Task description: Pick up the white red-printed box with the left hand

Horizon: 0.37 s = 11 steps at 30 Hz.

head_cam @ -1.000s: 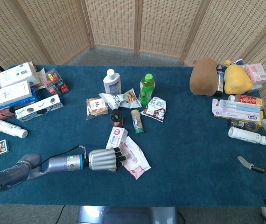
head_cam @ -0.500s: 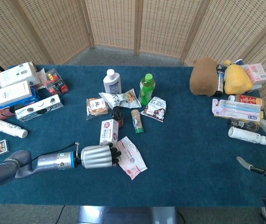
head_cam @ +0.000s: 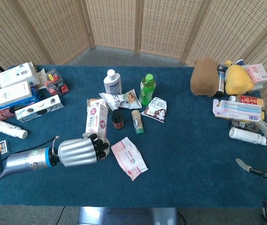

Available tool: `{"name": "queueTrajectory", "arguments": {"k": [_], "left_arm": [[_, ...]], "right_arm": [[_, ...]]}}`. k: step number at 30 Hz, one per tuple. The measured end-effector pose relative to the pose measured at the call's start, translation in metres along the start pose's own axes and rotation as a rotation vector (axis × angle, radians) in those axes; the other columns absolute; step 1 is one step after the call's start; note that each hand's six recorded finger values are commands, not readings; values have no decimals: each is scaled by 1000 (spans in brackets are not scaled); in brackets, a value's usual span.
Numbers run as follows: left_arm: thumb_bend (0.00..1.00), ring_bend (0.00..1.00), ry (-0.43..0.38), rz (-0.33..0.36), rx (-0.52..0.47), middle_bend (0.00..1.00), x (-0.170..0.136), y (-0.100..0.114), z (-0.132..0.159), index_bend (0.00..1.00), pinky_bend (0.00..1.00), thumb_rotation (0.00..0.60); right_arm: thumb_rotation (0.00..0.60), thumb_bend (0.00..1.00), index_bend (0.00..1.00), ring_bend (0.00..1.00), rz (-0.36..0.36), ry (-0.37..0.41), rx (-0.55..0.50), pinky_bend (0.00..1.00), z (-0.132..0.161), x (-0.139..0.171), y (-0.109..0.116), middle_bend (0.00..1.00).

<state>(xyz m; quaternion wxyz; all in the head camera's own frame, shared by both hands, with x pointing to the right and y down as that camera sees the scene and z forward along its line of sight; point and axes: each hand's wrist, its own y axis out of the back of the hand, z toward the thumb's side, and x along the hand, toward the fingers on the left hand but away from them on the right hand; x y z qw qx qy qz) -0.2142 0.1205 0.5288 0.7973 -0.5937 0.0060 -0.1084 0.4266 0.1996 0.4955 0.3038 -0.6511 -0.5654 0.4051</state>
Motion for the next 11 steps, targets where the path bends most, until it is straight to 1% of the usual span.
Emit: {"name": "queueTrajectory", "arguments": {"k": [7, 11], "left_arm": [[0, 807, 37, -3, 42, 750, -5, 12, -20, 888, 739, 600], [0, 806, 42, -7, 55, 749, -5, 15, -24, 888, 738, 600]], "right_arm": [[600, 0, 0, 0, -1, -2, -2, 0, 0, 0, 1, 0], [600, 0, 0, 0, -1, -1, -3, 0, 0, 0, 0, 0]]}}
